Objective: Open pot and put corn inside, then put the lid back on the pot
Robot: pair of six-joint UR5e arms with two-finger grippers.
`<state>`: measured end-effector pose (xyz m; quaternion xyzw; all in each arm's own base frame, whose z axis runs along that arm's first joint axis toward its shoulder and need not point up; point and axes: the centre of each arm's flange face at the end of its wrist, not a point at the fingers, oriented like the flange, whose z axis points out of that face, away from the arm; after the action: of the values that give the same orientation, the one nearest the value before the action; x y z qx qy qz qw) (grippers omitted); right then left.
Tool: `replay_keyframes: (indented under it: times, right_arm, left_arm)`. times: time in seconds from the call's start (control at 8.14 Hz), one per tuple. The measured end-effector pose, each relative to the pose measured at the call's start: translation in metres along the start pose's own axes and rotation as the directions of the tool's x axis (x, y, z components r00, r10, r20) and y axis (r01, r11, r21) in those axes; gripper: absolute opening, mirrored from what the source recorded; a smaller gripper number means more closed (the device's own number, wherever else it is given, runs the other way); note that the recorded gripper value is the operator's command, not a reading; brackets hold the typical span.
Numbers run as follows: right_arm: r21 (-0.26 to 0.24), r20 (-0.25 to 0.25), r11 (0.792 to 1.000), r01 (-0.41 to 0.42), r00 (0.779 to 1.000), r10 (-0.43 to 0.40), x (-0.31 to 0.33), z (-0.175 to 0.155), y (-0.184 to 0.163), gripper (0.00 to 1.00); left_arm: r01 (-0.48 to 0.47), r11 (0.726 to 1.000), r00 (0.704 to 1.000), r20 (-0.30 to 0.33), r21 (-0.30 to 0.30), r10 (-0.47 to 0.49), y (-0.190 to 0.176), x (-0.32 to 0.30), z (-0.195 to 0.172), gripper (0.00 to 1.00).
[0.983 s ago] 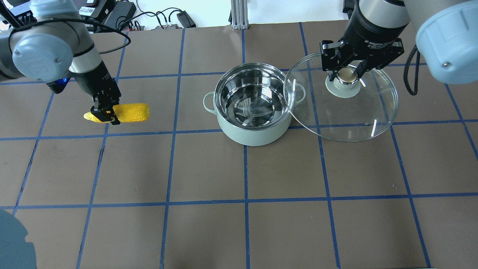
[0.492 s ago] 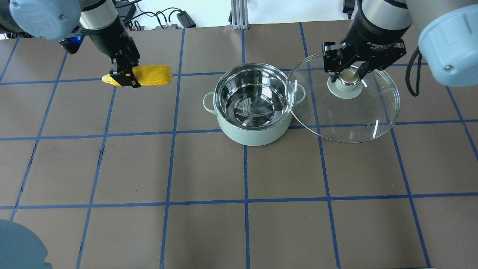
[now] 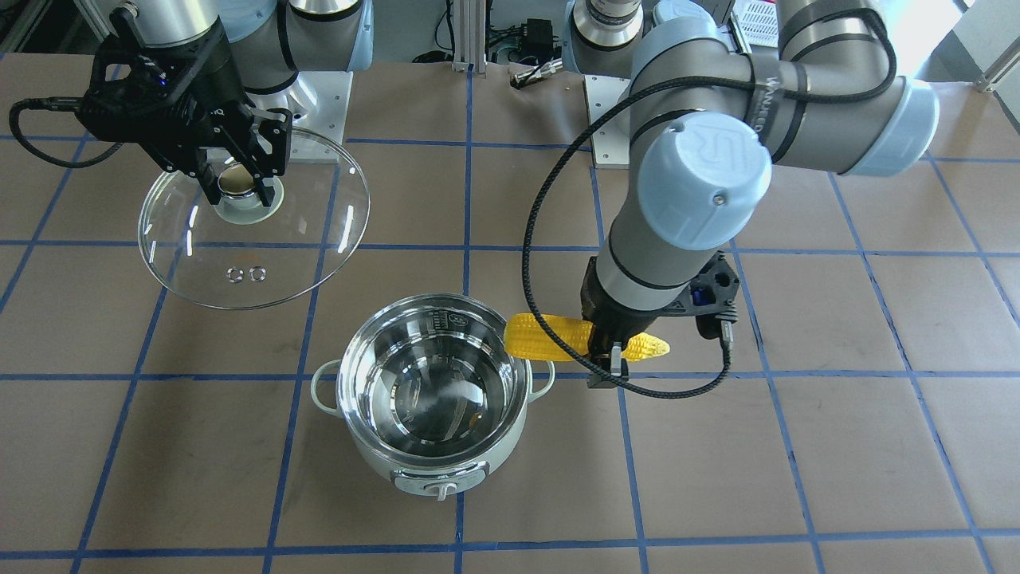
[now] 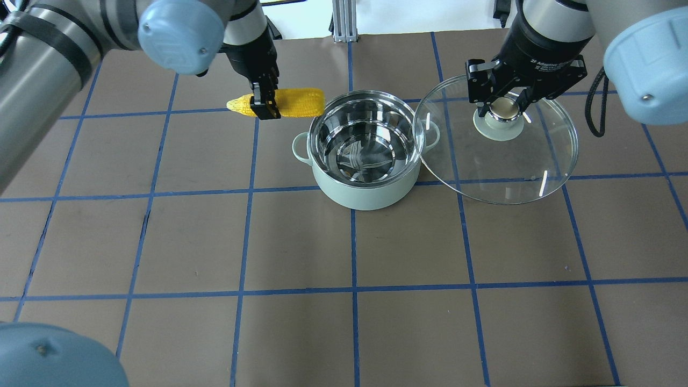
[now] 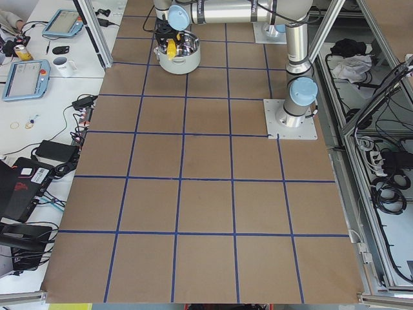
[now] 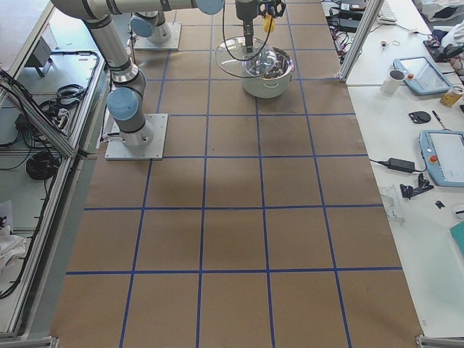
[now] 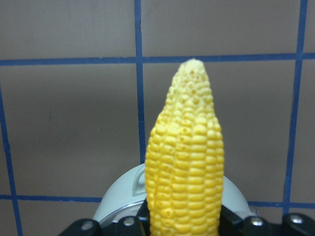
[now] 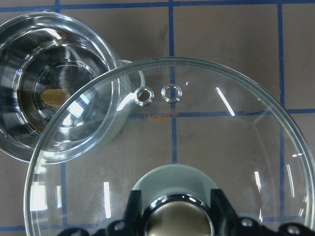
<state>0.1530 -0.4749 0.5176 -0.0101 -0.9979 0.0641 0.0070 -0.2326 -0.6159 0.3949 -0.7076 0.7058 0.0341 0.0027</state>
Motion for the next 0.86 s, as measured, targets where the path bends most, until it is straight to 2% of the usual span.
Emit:
replay_keyframes:
  times: [0.25, 0.61, 0.86]
  right_arm:
    - [0.000, -0.005, 1.000, 0.003, 1.000, -0.003, 0.001, 0.000, 0.000, 0.21]
    - [0.000, -0.006, 1.000, 0.004, 1.000, -0.004, 0.001, 0.000, 0.000, 0.17]
    - [0.000, -0.005, 1.000, 0.004, 1.000, -0.004, 0.001, 0.000, 0.000, 0.07]
  left_arm:
    - [-0.012, 1.000, 1.000, -0.012, 0.014, 0.012, 0.054, 0.001, 0.035, 0.00]
    - [-0.011, 1.000, 0.999, -0.047, 0.017, 0.012, 0.106, -0.001, 0.044, 0.00]
    - [0.015, 1.000, 0.999, -0.042, 0.015, -0.014, 0.127, 0.004, 0.060, 0.00]
